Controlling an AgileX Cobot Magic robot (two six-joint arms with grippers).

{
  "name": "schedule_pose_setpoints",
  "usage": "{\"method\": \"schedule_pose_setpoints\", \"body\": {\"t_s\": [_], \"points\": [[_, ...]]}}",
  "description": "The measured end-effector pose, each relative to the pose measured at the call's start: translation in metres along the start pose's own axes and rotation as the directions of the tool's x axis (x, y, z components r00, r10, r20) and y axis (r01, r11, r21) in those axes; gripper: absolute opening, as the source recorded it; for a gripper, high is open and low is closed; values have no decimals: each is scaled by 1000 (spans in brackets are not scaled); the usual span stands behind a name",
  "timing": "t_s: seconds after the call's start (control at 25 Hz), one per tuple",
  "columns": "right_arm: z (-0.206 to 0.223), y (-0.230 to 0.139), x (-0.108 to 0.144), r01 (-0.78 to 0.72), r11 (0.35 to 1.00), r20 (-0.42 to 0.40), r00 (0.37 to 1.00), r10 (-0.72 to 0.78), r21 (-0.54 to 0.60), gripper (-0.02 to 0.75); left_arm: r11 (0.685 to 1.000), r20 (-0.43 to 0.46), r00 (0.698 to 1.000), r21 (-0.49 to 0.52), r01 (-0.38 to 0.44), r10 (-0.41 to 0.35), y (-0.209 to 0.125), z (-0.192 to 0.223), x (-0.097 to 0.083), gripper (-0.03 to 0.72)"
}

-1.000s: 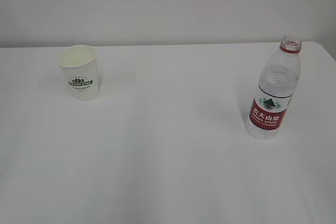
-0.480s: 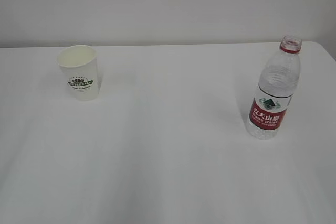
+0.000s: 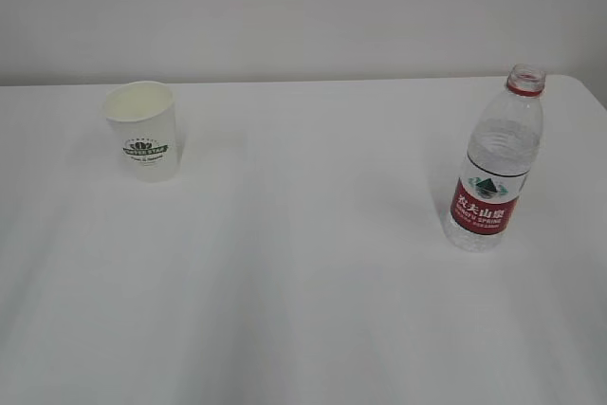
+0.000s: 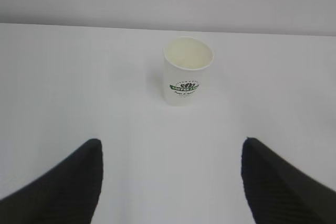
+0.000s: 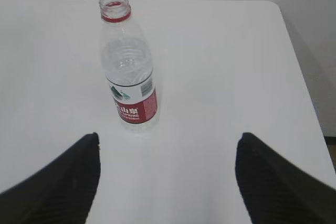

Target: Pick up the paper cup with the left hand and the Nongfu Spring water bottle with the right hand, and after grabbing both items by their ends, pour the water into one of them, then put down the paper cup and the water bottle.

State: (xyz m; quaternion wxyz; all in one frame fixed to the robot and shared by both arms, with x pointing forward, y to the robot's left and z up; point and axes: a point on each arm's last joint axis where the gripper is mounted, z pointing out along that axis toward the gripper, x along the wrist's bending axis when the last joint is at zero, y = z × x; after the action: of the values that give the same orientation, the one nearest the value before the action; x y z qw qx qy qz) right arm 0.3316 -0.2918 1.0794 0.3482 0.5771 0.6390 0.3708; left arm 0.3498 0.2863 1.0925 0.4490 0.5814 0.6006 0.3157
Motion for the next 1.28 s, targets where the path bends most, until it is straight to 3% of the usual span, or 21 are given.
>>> {"method": "schedule_pose_setpoints", "body": {"t_s": [0.24,0.56,0.84,1.28], "points": [[16,9,2,14,1000,-39,999,-14,-19,614,998,-11,1000,58,8,-7,-1,18,2,591],[36,11,1,20,999,-44,999,-19,25,606,999,-18,1000,43,11,-10,3,30,3,577],[47,17,2,29,1000,-62,998,-29,-7,595,996,-31,999,85,17,-15,2,48,5,576],[67,23,4,65,997,-99,993,-68,-39,594,1000,-35,999,-23,18,-19,12,58,6,574]]}}
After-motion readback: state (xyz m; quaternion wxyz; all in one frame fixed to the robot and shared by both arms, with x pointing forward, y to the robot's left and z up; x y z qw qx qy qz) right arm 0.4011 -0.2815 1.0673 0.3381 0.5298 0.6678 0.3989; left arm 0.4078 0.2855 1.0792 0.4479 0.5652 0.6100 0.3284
